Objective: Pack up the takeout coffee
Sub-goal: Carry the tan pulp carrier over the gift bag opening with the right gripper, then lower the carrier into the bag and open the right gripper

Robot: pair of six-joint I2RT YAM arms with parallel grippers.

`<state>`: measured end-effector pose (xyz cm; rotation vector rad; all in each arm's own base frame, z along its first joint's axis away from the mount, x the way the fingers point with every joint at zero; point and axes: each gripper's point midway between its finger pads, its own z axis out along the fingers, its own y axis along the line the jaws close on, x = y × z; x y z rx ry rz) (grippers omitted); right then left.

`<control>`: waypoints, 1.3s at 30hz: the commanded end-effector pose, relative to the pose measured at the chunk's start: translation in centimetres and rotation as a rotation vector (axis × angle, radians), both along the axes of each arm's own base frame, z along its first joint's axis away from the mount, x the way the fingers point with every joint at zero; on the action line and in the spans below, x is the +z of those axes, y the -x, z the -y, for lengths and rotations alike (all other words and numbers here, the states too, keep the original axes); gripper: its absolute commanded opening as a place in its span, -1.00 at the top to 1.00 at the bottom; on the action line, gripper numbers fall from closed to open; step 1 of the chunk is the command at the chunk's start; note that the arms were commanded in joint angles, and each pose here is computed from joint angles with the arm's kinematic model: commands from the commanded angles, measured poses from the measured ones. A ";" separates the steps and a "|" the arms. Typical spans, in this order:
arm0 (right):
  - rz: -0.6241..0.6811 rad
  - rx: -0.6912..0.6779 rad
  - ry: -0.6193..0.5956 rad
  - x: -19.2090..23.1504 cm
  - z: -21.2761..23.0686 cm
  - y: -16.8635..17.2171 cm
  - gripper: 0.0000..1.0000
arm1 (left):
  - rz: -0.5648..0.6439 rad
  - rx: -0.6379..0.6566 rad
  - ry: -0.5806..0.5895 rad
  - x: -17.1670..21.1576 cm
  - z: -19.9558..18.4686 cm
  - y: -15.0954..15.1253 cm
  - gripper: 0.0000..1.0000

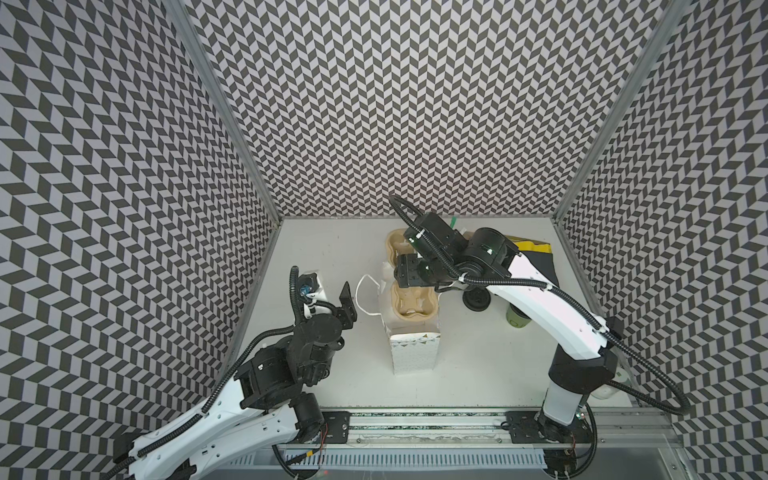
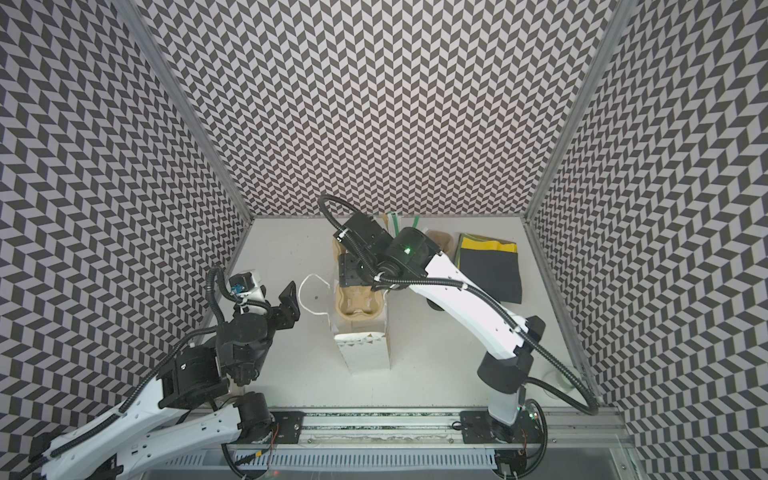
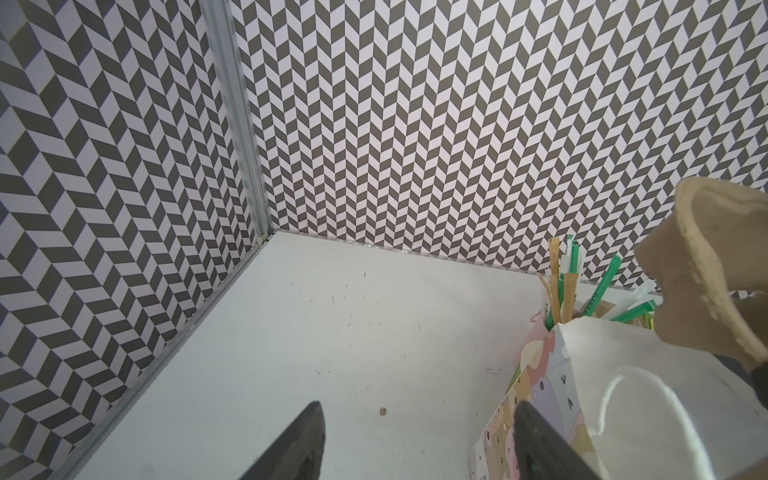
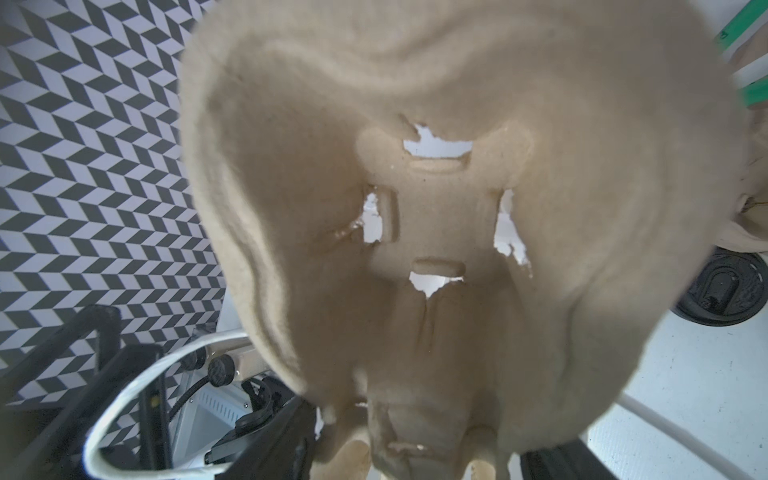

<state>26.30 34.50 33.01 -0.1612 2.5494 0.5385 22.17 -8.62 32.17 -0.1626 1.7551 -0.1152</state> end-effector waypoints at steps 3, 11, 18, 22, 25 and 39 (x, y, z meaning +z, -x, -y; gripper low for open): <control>0.023 -0.009 0.050 -1.2 -0.1 -0.8 -0.44 | -0.007 0.012 -0.015 -0.4 -0.3 0.0 -0.44; 0.012 -0.022 0.086 -2.4 0.3 -0.1 -0.43 | -0.007 0.015 -0.016 -0.4 -0.4 0.0 -0.44; -0.083 0.024 0.120 -5.5 -0.8 1.8 -0.43 | -0.011 0.013 -0.023 -0.5 -0.2 -0.1 -0.44; -0.092 0.018 0.132 -6.0 -0.7 2.2 -0.43 | -0.009 0.016 -0.019 -0.5 -0.3 0.0 -0.44; -0.107 0.022 0.141 -6.6 -0.7 2.7 -0.44 | -0.008 0.015 -0.019 -0.5 -0.3 0.0 -0.44; -0.176 0.028 0.199 -9.7 -0.5 3.5 -0.45 | -0.011 0.012 -0.024 -0.5 -0.2 -0.1 -0.44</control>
